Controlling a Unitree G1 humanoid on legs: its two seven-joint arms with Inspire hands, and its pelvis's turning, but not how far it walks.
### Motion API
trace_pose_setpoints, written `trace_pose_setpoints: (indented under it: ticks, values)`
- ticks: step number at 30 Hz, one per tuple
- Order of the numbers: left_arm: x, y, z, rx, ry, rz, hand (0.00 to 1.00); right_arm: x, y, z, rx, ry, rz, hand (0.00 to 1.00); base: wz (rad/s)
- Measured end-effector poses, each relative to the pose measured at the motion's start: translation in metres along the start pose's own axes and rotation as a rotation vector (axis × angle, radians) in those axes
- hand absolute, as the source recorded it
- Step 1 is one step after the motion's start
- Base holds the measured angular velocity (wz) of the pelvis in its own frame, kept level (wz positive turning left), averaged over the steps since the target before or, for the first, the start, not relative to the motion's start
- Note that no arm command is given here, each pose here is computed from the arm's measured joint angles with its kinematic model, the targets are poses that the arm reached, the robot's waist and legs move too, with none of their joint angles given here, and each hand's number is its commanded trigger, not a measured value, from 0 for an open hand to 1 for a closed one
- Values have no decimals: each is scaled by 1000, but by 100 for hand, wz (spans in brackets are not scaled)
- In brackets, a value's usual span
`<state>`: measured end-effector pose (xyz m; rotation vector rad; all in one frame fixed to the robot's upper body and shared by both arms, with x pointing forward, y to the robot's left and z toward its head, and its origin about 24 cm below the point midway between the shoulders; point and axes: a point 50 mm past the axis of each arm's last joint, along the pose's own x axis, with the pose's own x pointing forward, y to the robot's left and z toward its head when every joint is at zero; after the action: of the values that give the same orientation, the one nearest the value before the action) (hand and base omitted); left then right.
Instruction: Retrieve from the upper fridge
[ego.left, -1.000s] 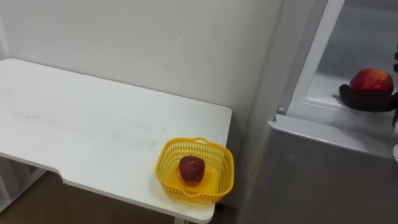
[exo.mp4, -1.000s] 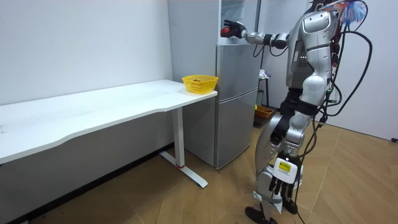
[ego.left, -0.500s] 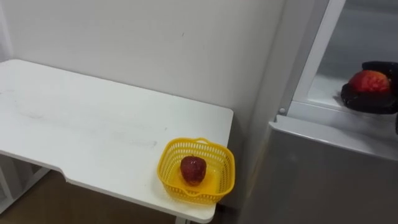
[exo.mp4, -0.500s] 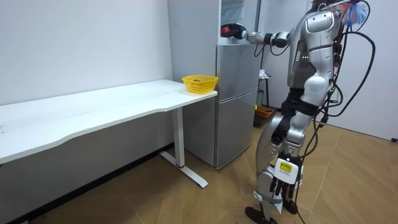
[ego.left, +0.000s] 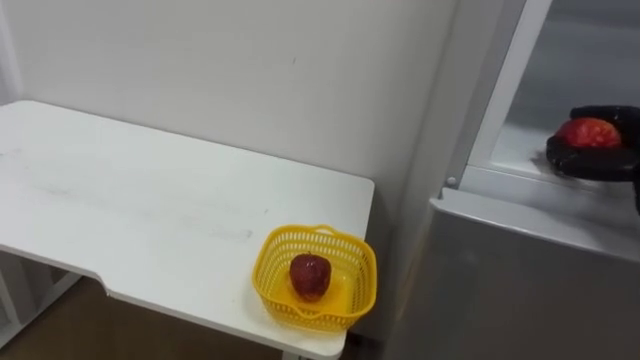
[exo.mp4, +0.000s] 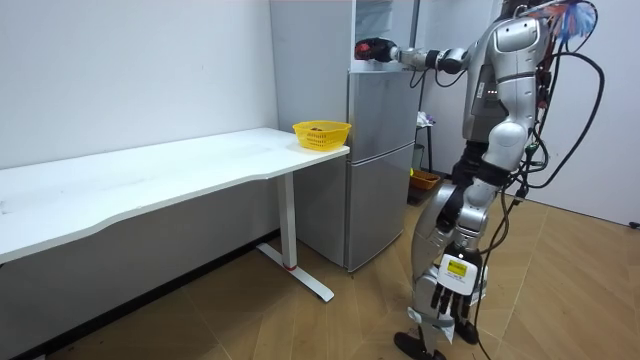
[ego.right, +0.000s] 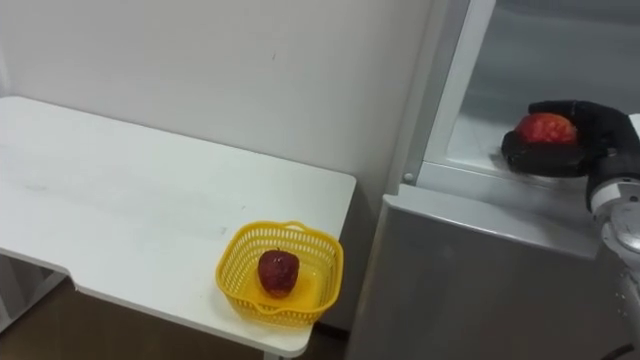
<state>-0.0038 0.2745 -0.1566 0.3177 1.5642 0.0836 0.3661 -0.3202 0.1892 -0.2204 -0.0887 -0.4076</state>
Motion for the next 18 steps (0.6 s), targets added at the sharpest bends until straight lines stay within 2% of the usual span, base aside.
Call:
trace_pose_setpoints:
  ticks: [10, 14, 18]
  values:
    - [-1, 2, 6, -10, -32, 39, 0, -6, 22, 27, -34, -99, 66, 100, 0]
    - [0, 0, 11, -8, -60, 51, 0, -26, 42, 34, -81, -208, 121, 100, -10]
    - [-1, 0, 17, -14, -111, 52, 0, -48, 56, 47, -30, -319, 153, 100, -13]
